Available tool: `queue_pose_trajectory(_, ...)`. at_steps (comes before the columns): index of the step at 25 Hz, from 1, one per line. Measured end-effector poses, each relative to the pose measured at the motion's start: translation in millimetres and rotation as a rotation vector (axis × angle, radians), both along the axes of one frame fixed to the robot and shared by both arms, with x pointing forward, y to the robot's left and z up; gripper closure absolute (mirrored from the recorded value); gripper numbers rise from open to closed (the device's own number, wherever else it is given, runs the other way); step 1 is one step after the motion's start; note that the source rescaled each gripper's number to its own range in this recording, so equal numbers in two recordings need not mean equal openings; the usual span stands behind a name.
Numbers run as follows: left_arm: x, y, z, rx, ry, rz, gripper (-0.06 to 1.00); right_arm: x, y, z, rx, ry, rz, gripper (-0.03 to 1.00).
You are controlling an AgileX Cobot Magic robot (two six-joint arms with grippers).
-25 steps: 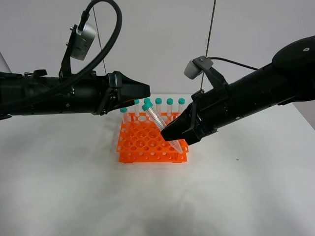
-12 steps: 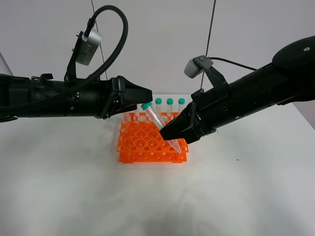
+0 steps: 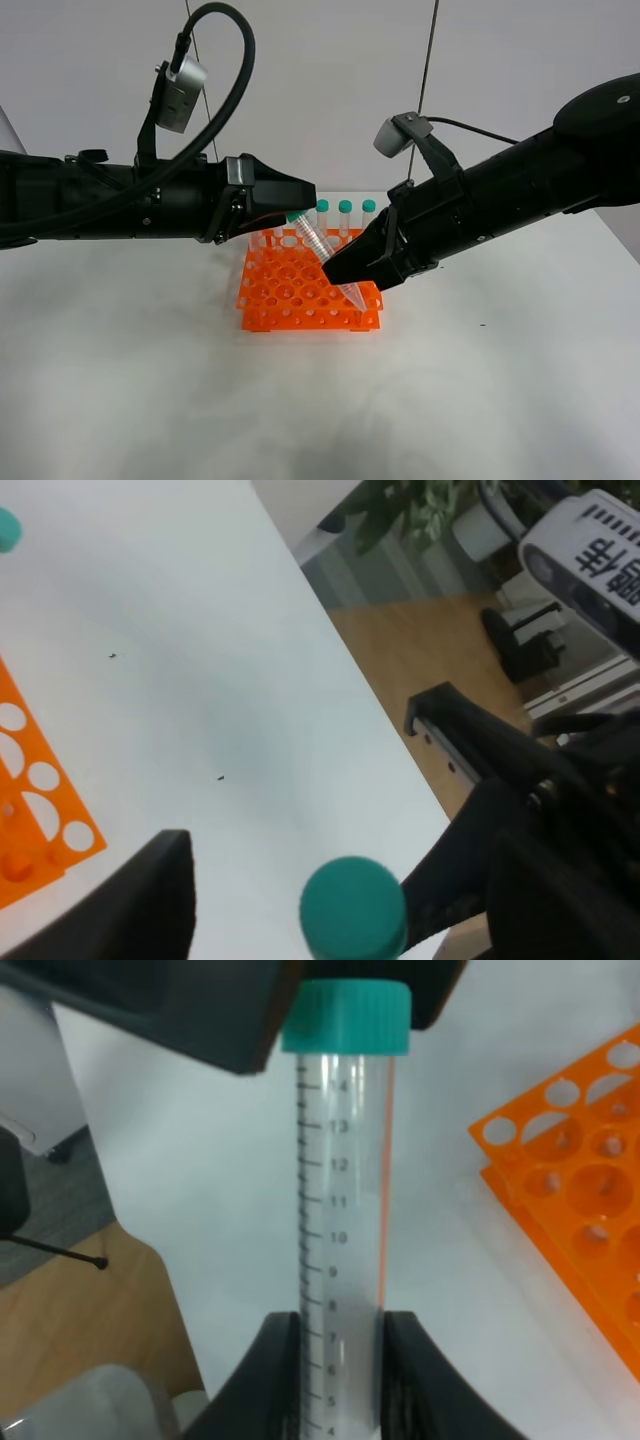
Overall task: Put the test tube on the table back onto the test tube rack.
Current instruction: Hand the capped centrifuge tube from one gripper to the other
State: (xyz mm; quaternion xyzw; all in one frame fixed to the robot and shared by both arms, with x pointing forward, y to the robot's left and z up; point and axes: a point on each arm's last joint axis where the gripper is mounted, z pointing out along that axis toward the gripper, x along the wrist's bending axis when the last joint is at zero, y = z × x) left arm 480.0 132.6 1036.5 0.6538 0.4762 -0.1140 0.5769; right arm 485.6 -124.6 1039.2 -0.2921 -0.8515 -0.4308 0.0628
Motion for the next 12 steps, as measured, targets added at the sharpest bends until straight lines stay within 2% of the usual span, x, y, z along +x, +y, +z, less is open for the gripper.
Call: queue_pose_trajectory(12, -3.2, -2.2, 2.4, -0.028, 0.001, -0.041, -0.06, -1.3, 0.6, 0.5, 0.015, 0.044, -0.016, 0.95)
